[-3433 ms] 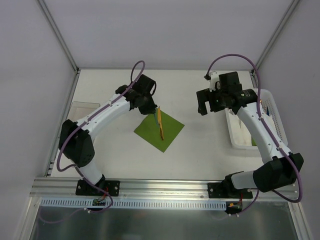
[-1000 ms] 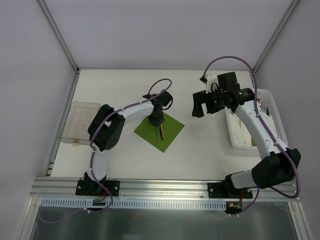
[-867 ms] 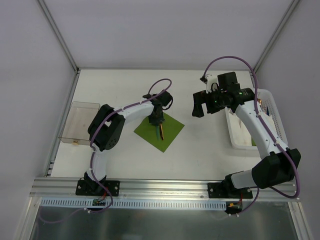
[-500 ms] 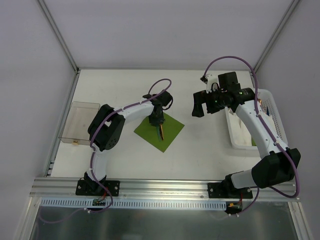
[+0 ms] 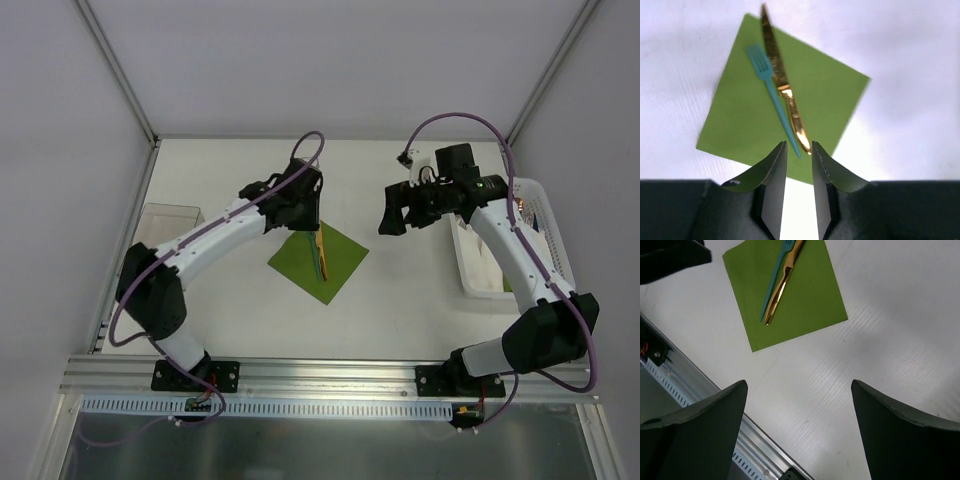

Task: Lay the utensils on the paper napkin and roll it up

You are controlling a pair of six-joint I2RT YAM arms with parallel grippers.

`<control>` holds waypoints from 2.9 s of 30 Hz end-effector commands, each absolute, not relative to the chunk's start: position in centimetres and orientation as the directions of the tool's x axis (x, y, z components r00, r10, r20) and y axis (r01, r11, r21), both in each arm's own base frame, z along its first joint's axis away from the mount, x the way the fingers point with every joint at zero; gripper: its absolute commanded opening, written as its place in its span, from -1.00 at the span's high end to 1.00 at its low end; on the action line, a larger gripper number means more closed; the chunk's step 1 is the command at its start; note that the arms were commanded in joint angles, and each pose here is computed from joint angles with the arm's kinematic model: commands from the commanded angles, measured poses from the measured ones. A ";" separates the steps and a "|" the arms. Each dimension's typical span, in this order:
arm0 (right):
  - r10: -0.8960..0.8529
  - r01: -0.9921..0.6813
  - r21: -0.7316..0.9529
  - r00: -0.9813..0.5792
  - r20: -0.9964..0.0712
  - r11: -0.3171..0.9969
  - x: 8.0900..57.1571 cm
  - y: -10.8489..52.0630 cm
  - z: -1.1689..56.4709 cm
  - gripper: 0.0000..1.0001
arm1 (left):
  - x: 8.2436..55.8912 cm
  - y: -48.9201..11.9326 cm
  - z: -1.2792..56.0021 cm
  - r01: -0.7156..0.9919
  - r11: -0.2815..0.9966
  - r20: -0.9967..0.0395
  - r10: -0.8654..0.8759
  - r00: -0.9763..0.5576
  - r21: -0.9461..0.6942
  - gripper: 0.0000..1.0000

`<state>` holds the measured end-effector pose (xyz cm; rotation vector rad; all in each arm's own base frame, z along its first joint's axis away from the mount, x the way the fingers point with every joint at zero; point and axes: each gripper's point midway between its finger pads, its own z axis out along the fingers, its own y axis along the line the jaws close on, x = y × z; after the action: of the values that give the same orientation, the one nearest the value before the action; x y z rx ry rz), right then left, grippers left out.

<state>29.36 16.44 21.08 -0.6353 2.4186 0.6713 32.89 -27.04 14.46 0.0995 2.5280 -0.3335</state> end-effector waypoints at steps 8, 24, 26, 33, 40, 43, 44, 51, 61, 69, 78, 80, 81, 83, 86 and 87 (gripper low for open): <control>-0.456 -0.744 0.339 -0.636 -0.622 0.575 26.1 20.5 19.4 -0.08 | 29.8 -21.9 19.6 0.203 0.839 -0.523 -0.109 -0.845 -0.504 0.44; -0.780 -0.956 0.036 -0.259 -0.570 0.290 21.7 27.5 9.0 0.18 | 31.1 -24.0 19.0 0.082 0.633 -0.313 -0.263 -0.913 -0.770 0.04; -0.802 -0.967 0.027 -0.227 -0.552 0.255 20.9 28.2 8.1 0.16 | 31.6 -23.3 19.1 0.054 0.612 -0.289 -0.291 -0.912 -0.789 0.03; -0.855 -0.984 -0.014 -0.148 -0.497 0.179 20.2 29.4 5.2 0.12 | 31.6 -21.3 19.6 0.034 0.584 -0.290 -0.350 -0.891 -0.811 -0.03; -0.867 -0.993 -0.033 -0.086 -0.492 0.117 20.0 30.3 4.2 0.05 | 31.0 -20.2 19.6 0.023 0.571 -0.288 -0.379 -0.879 -0.820 -0.06; -0.863 -0.995 -0.026 -0.071 -0.500 0.098 19.8 30.8 4.2 0.03 | 31.0 -19.9 19.3 0.014 0.571 -0.285 -0.388 -0.876 -0.821 -0.07; -0.863 -0.996 -0.026 -0.064 -0.501 0.089 19.8 31.0 4.2 0.03 | 31.0 -19.8 19.4 0.015 0.569 -0.286 -0.389 -0.876 -0.822 -0.08; -0.855 -0.999 -0.007 -0.043 -0.516 0.054 19.2 32.1 4.1 0.03 | 31.0 -19.3 18.6 -0.004 0.565 -0.264 -0.393 -0.881 -0.825 -0.10; -0.861 -0.999 0.009 -0.043 -0.506 0.045 18.9 32.6 2.8 -0.01 | 30.9 -18.7 18.0 -0.019 0.563 -0.253 -0.401 -0.880 -0.826 -0.11; -0.869 -0.998 0.013 -0.060 -0.491 0.061 19.1 32.6 1.4 0.10 | 30.9 -18.4 17.9 -0.025 0.557 -0.247 -0.406 -0.880 -0.830 -0.12; -0.875 -0.997 0.046 -0.077 -0.478 0.063 18.4 32.1 1.0 1.00 | 30.7 -18.2 17.9 -0.028 0.554 -0.245 -0.412 -0.878 -0.832 -0.12; -0.875 -0.996 0.057 -0.083 -0.478 0.064 18.1 31.9 1.1 1.00 | 30.7 -18.2 17.9 -0.026 0.554 -0.246 -0.412 -0.877 -0.832 -0.12; -0.868 -0.996 0.061 -0.084 -0.490 0.061 17.9 32.0 1.6 1.00 | 30.7 -18.2 17.9 -0.024 0.554 -0.249 -0.411 -0.877 -0.832 -0.12; -0.863 -0.995 0.074 -0.089 -0.498 0.060 17.4 31.8 2.1 1.00 | 30.6 -18.1 17.9 -0.024 0.555 -0.248 -0.410 -0.878 -0.831 -0.12; -0.850 -0.995 0.086 -0.095 -0.518 0.058 17.0 31.9 3.3 1.00 | 30.7 -18.1 17.8 -0.025 0.556 -0.248 -0.410 -0.878 -0.831 -0.12; -0.846 -0.994 0.090 -0.098 -0.523 0.059 16.9 31.9 3.7 1.00 | 30.6 -18.1 17.7 -0.025 0.557 -0.248 -0.409 -0.878 -0.830 -0.12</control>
<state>18.41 32.15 1.84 -1.8512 2.0096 0.5483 30.86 -18.08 16.59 -0.3965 2.4208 -1.2330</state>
